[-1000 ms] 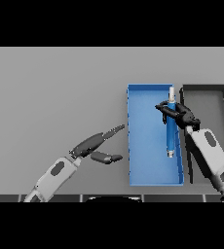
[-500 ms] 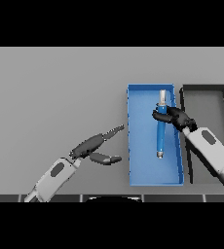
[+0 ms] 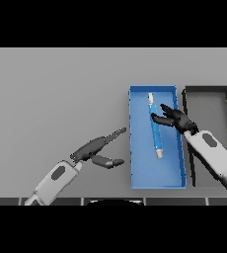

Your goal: Pick up the blue pipe and place it into the blue bin.

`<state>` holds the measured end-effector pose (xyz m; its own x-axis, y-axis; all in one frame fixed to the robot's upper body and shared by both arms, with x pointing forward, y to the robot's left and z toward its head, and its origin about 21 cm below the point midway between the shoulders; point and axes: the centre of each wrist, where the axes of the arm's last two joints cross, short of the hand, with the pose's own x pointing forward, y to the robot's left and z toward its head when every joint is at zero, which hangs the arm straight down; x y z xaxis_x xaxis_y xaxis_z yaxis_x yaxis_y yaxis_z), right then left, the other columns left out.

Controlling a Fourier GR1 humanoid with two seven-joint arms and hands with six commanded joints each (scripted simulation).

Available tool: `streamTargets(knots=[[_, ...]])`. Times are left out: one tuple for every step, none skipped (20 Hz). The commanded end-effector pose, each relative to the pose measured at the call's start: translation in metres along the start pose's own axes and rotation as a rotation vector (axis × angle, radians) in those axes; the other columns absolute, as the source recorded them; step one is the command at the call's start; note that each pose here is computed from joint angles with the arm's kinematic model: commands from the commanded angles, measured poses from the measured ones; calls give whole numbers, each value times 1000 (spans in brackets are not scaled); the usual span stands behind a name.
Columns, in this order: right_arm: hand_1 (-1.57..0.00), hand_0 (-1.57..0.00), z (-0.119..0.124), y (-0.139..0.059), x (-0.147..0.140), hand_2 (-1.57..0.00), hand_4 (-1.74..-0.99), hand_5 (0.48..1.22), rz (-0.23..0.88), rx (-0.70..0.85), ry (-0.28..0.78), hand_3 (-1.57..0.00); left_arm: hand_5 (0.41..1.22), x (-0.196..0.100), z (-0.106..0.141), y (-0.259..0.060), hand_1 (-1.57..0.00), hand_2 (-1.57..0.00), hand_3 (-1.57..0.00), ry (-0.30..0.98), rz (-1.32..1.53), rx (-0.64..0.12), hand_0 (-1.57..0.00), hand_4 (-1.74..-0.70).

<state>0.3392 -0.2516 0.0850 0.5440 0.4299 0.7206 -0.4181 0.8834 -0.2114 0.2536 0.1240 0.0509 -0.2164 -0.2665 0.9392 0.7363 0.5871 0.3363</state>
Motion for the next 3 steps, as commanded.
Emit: streamTargets(knots=[[-15,-20,2,-1,1,-14,-1186,766,-9,-1,13,-8,472,0,-3,1,1,1,1,5,-2,2,1,-826],[-15,-20,2,-3,1,-14,-1186,767,-5,6,12,-8,473,1,-3,-1,1,1,1,-5,2,-3,1,-826],[-15,-20,-1,1,6,-14,-1186,769,2,11,6,-8,474,2,-2,-2,1,1,1,0,-3,-4,1,-826]])
